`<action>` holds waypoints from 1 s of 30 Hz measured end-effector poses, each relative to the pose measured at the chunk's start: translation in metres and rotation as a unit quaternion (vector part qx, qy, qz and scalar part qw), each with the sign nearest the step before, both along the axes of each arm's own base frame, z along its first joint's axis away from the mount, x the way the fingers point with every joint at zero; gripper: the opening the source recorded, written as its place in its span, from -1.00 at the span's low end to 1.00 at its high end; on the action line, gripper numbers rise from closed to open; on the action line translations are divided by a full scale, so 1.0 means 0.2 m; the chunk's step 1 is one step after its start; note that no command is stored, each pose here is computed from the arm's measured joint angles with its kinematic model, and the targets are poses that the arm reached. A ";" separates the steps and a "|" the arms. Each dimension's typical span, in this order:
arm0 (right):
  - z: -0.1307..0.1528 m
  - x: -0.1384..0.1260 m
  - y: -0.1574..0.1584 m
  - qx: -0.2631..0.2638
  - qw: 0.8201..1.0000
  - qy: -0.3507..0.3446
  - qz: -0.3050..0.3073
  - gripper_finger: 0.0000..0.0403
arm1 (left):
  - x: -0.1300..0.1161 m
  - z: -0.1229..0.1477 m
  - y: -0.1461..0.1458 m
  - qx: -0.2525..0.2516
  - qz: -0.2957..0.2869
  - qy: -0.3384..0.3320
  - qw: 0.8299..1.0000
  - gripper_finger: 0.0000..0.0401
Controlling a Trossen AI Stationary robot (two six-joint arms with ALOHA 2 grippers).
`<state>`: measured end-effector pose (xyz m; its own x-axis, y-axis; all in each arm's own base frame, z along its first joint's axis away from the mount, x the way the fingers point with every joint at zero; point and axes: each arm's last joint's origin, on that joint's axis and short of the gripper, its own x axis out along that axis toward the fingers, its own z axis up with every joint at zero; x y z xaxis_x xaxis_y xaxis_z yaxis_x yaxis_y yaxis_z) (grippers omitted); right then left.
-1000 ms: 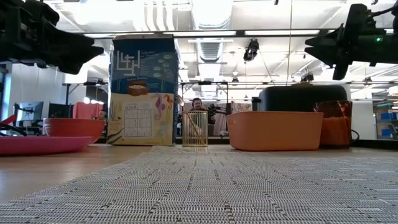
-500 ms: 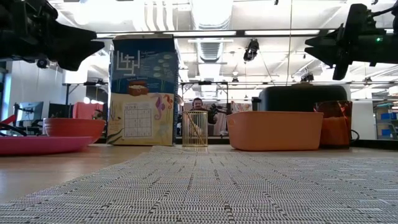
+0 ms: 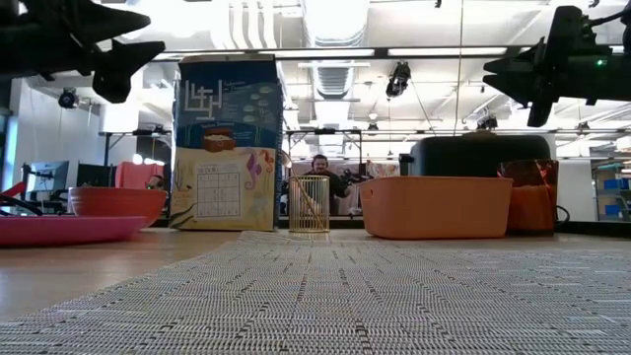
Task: Arrange a breakfast setting
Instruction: Put the pink plate on the gray table mat
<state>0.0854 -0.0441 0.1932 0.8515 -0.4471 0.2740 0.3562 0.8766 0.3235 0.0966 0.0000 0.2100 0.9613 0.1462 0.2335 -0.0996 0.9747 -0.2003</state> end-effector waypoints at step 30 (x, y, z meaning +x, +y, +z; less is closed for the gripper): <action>0.00 0.00 0.00 0.000 1.000 0.000 0.000 -0.45 | 0.32 0.02 0.00 -0.262 0.188 0.502 0.802 0.00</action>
<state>0.0853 -0.0441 0.1932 0.8513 -0.4472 0.2743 0.3562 0.8766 0.3235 0.1602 -0.0005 0.2134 0.4916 0.2943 -0.8196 -0.7341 0.6464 -0.2081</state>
